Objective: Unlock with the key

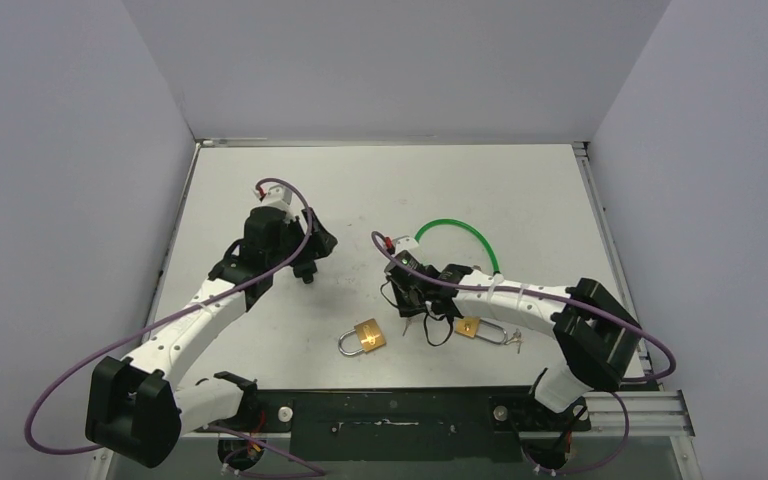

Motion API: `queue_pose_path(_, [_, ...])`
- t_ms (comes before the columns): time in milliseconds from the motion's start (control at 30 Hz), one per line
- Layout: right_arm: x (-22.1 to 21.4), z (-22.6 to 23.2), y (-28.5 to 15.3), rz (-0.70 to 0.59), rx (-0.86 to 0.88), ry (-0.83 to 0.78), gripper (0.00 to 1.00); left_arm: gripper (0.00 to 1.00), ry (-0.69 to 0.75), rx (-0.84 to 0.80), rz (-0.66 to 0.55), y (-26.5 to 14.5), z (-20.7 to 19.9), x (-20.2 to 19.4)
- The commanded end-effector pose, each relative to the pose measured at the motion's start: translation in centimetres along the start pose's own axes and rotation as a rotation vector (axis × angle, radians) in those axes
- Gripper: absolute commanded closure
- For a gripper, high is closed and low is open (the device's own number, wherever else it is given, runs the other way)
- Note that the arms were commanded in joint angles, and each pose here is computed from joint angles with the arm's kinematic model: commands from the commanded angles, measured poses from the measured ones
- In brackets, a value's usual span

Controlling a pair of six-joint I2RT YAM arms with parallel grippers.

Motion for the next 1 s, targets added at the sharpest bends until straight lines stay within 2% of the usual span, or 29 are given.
queue_pose_path(0, [2.2,-0.2,-1.1,-0.139,-0.017,0.035,0.95,0.31,-0.061,-0.139,0.013,-0.3,-2.3,-0.1])
queue_pose_path(267, [2.6,0.0,-1.5,-0.200,0.010,0.061,0.94,0.31,-0.191,-0.250,0.136,0.2,-3.6,-3.0])
queue_pose_path(367, [3.0,0.1,-1.6,-0.240,0.025,0.069,0.94,0.31,-0.259,-0.237,0.185,0.6,-3.7,-4.8])
queue_pose_path(500, [3.6,0.7,-2.0,-0.306,0.091,0.058,0.94,0.31,-0.311,-0.186,0.232,1.4,-3.5,-7.8])
queue_pose_path(667, [4.1,1.6,-3.1,-0.381,0.198,0.024,0.94,0.36,-0.427,-0.276,0.309,2.1,-4.3,-9.5])
queue_pose_path(967, [5.0,2.3,-3.5,-0.403,0.254,0.006,0.94,0.39,-0.463,-0.272,0.387,2.8,-4.5,-11.1])
Point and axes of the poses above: each gripper's point midway between its finger pads, its own y axis out along the fingers, its own z axis along the line the jaws close on, x = y × z, the point moved 6 cm from there along -y, back along the fingers, and after that the axes turned 12 degrees about -y, right-handed, at the moved point
